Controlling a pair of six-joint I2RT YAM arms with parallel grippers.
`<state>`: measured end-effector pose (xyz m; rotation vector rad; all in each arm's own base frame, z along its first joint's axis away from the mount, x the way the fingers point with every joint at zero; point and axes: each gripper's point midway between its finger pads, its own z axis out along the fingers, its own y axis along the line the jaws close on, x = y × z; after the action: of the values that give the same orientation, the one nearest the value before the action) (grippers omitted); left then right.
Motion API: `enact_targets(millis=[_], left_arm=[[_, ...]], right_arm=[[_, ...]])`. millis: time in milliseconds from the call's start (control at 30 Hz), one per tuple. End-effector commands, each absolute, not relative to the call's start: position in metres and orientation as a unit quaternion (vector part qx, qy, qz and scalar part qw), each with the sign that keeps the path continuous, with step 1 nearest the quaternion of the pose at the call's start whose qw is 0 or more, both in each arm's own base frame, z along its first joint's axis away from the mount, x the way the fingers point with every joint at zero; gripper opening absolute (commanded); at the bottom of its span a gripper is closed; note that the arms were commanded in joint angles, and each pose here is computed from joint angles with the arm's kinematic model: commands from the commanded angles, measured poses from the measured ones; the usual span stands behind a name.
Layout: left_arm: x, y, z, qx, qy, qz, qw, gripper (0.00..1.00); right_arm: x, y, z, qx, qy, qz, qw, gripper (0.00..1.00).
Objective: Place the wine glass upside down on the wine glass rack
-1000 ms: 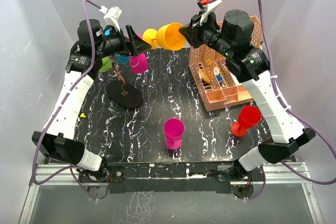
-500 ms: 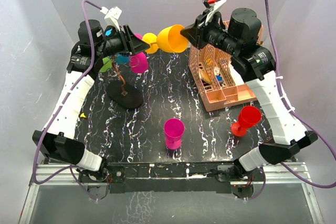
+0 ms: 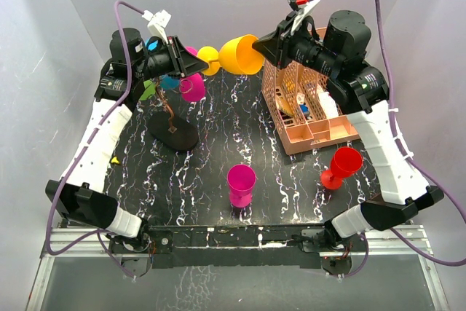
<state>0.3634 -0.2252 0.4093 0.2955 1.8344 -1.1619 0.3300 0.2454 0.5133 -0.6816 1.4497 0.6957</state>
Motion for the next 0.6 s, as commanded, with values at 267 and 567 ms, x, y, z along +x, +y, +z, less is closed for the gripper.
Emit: enact_targets(millis=[267, 567], left_arm=[[0.350, -0.215, 0.433, 0.137, 0.722, -0.471, 0.488, 0.00], [0.357, -0.174, 0.448, 0.144, 0.729, -0.368, 0.560, 0.00]], right_arm=[[0.316, 0.233, 0.543, -0.296, 0.596, 0.306, 0.681, 0.18], [0.316, 0.212, 0.538, -0.294, 0.601, 0.269, 0.693, 0.63]])
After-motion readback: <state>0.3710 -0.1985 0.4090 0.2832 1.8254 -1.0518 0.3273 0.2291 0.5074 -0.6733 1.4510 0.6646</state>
